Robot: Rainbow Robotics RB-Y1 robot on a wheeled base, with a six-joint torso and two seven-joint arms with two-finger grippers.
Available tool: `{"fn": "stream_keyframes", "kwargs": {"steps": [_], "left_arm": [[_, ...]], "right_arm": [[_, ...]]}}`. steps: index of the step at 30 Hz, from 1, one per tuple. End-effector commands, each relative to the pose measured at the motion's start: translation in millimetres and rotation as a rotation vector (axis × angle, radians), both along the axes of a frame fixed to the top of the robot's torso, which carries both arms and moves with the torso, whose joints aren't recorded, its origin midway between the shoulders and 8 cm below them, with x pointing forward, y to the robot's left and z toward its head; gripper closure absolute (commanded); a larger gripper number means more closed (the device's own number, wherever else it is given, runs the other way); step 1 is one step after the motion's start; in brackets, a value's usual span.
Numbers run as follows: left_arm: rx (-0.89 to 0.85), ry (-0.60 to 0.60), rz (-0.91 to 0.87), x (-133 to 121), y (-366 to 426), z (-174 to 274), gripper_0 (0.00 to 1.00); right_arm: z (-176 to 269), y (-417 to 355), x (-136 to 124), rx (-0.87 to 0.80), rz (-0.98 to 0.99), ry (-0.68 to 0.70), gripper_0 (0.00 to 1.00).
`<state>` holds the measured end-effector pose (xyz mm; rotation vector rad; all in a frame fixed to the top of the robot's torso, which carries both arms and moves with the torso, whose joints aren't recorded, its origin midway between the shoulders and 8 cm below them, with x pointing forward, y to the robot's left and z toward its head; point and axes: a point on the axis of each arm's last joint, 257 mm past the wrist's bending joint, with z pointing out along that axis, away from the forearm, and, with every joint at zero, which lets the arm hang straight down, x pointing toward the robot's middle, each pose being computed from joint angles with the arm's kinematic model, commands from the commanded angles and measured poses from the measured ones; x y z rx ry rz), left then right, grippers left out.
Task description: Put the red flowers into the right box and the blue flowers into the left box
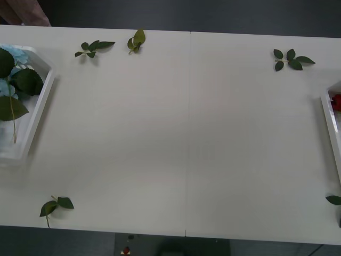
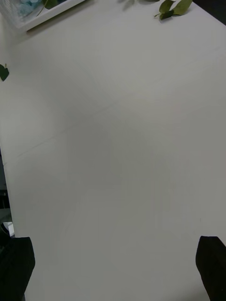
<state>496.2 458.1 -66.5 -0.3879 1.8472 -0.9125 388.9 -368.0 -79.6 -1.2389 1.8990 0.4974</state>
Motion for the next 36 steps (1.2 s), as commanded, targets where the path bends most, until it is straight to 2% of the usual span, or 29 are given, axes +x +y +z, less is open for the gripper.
{"fn": "stream_keyframes", "kwargs": {"steps": [1,10,17,26,36], "left_arm": [[0.231,-0.051,-0.075,-13.8,-15.2,41.1,0.00],[0.487,-0.047,-0.200,-41.6,-52.2,36.6,0.00],[0.606,-0.141,-0.255,-49.4,-116.1,21.9,0.00],[0.607,-0.287,-0.348,-53.3,-222.3,22.8,0.00],[0.526,-0.418,-0.519,-75.7,-300.8,38.2,0.00]], "right_arm": [[17.8,-2.6,2.5,-0.031,0.023,-0.057,0.00],[17.8,-2.6,2.5,-0.031,0.023,-0.057,0.00],[17.8,-2.6,2.5,-0.031,0.023,-0.057,0.00],[17.8,-2.6,2.5,-0.031,0.023,-0.057,0.00],[17.8,-2.6,2.5,-0.031,0.023,-0.057,0.00]]}}
